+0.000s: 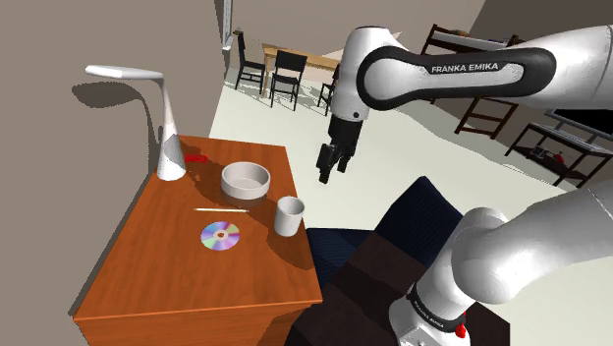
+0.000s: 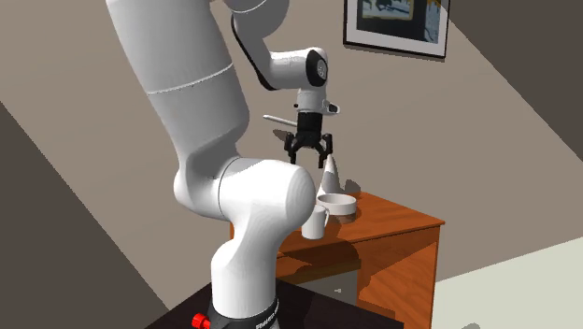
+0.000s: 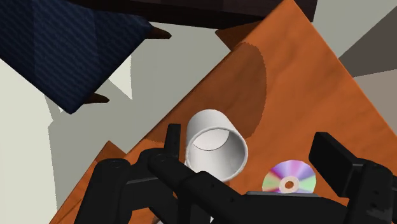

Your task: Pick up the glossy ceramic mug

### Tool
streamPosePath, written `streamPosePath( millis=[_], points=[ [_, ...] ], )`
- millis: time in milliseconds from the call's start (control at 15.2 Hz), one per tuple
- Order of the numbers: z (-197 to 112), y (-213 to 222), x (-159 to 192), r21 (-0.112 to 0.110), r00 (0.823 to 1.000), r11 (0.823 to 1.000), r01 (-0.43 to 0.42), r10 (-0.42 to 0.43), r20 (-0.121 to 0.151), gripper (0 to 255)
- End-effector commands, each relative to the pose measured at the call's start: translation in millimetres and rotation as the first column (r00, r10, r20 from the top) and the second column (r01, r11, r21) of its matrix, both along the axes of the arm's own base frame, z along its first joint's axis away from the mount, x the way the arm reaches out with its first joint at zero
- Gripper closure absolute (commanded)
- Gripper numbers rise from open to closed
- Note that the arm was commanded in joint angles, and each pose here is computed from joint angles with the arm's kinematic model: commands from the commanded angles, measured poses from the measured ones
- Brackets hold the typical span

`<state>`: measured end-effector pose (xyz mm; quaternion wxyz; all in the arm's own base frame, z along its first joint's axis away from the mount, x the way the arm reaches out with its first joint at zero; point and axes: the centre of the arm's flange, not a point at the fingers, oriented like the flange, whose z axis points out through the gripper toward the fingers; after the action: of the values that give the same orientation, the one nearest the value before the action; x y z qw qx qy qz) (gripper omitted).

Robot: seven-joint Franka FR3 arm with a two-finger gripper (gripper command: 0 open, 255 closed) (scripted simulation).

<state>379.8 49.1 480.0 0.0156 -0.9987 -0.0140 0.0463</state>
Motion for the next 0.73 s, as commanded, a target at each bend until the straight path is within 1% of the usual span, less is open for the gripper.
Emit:
streamPosePath(
  millis=[0, 660],
  points=[
    [-21, 13, 12, -0.013, 1.0, 1.0, -0.006, 0.006, 0.001, 0],
    [-133, 61, 75, -0.08, 0.999, 0.996, -0.036, 0.036, -0.007, 0]
  ],
)
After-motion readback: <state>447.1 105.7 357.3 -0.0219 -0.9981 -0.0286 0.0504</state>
